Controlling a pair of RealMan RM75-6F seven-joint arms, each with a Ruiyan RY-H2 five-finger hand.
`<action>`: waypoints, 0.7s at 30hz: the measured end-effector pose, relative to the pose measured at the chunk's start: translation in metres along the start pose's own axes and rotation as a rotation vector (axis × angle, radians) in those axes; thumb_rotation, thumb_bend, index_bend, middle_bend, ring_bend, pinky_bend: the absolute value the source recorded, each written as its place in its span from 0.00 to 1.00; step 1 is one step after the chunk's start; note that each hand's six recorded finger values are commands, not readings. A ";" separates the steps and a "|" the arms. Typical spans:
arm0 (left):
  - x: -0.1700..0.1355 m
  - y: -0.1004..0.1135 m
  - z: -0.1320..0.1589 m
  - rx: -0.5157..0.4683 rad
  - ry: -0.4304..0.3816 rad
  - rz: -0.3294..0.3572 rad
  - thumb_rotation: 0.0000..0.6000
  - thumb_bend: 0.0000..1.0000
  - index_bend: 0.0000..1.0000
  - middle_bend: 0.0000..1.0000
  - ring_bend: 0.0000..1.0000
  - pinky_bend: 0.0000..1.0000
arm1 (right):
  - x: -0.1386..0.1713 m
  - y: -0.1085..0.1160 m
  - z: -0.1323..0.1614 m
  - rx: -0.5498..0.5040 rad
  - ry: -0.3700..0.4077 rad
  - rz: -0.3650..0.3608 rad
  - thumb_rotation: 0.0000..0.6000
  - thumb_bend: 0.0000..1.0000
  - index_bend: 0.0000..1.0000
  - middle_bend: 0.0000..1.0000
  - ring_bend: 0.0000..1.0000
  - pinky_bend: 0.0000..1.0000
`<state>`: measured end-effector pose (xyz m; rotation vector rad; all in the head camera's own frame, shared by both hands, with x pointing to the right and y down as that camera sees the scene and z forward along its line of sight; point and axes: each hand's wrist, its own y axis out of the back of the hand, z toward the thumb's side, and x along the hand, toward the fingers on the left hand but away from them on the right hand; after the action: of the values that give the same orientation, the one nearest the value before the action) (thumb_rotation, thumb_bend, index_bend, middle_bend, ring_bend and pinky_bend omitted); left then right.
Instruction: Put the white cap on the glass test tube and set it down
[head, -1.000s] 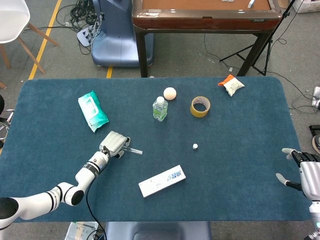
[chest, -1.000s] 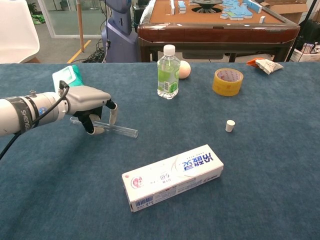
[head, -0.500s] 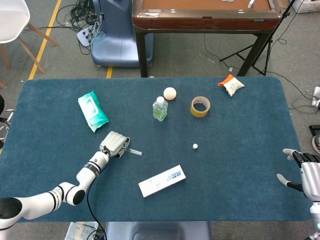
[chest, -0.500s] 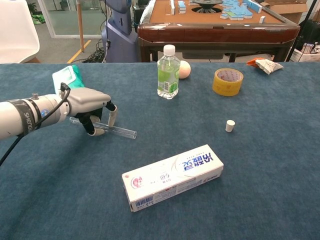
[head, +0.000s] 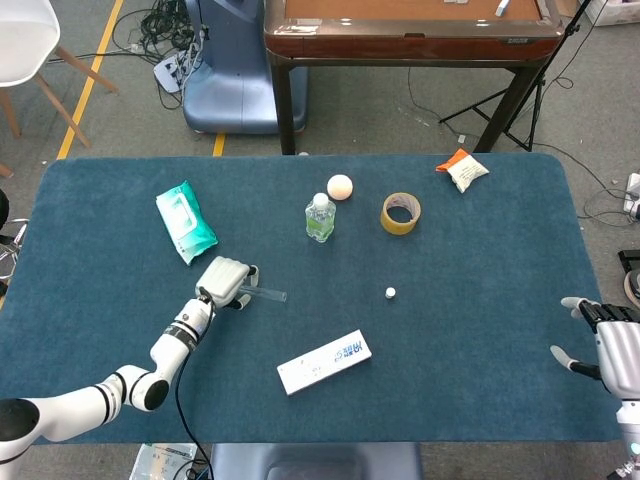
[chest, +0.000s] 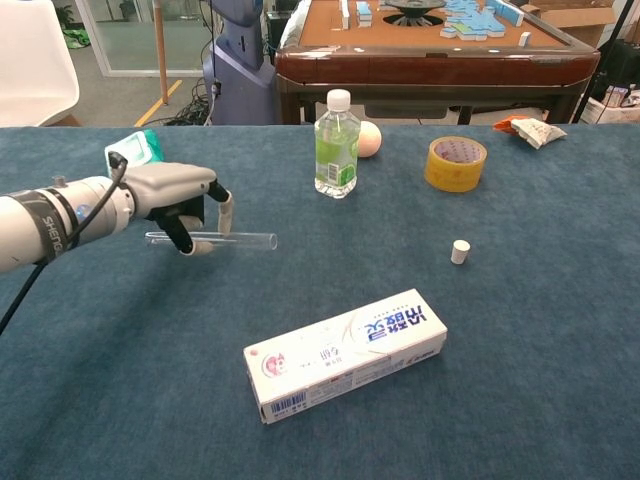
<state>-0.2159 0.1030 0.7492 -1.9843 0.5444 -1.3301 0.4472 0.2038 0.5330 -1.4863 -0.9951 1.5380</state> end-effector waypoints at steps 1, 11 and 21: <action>-0.001 0.003 -0.001 -0.011 0.001 0.008 1.00 0.34 0.65 1.00 0.94 1.00 | -0.001 0.000 0.002 0.006 0.005 0.001 1.00 0.06 0.35 0.44 0.40 0.36; -0.032 0.037 0.000 -0.095 0.003 0.097 1.00 0.34 0.65 1.00 0.94 1.00 | -0.032 -0.005 0.034 0.095 0.104 0.040 1.00 0.06 0.39 0.63 0.68 0.78; -0.071 0.060 -0.002 -0.096 0.012 0.133 1.00 0.34 0.65 1.00 0.94 1.00 | -0.088 -0.034 0.088 0.159 0.216 0.154 1.00 0.07 0.40 0.89 0.99 1.00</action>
<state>-0.2440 0.1089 0.6610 -1.9808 0.7443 -1.2557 0.3617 0.1346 0.6013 -1.6051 -0.6325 1.4873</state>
